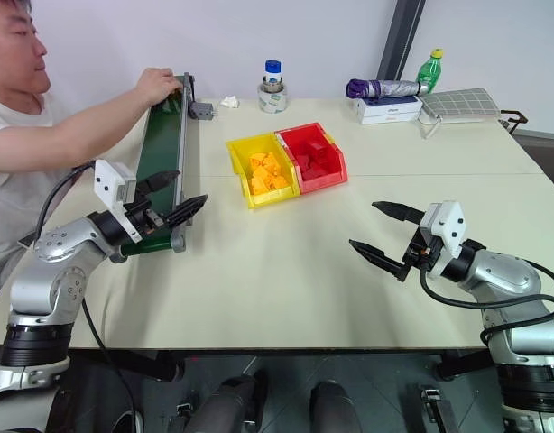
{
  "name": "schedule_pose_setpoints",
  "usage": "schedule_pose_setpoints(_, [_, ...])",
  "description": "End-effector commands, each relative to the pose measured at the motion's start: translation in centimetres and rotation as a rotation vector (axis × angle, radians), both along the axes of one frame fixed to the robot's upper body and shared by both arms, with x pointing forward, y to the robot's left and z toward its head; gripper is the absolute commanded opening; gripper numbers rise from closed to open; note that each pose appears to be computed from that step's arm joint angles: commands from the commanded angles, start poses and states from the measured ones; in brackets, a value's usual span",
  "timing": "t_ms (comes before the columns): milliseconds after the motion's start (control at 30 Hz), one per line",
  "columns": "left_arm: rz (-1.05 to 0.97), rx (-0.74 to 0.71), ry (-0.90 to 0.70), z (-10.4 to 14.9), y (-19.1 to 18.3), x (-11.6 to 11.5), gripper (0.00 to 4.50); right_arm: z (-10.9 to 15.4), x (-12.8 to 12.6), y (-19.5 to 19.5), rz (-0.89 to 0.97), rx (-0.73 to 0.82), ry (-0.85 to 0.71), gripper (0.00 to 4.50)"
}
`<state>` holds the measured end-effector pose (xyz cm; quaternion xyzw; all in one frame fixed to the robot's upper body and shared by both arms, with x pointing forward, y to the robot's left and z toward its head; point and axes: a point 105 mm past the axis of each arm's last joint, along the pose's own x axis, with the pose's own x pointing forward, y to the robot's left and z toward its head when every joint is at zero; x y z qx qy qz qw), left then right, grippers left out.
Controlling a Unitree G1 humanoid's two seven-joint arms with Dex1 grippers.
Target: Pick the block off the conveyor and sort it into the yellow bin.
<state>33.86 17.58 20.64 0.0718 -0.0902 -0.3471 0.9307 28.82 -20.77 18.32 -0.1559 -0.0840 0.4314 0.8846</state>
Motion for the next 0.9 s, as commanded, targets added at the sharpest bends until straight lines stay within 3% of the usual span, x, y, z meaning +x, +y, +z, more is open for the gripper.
schedule_pose_setpoints(33, [-0.015, -0.015, -0.046, 1.3, -0.2, -0.3, 4.45, 1.3, -0.1, -0.1, 0.006, -0.013, -0.052, 4.50])
schedule_pose_setpoints(633, [0.047, -0.060, -0.063, 1.2, 0.6, -1.4, 4.45, 1.4, 0.2, 0.2, 0.025, -0.018, -0.054, 4.50])
schedule_pose_setpoints(900, [0.389, -0.150, -0.176, 1.8, 3.6, -1.9, 4.45, 1.4, 0.3, 0.3, 0.035, -0.016, -0.055, 4.50])
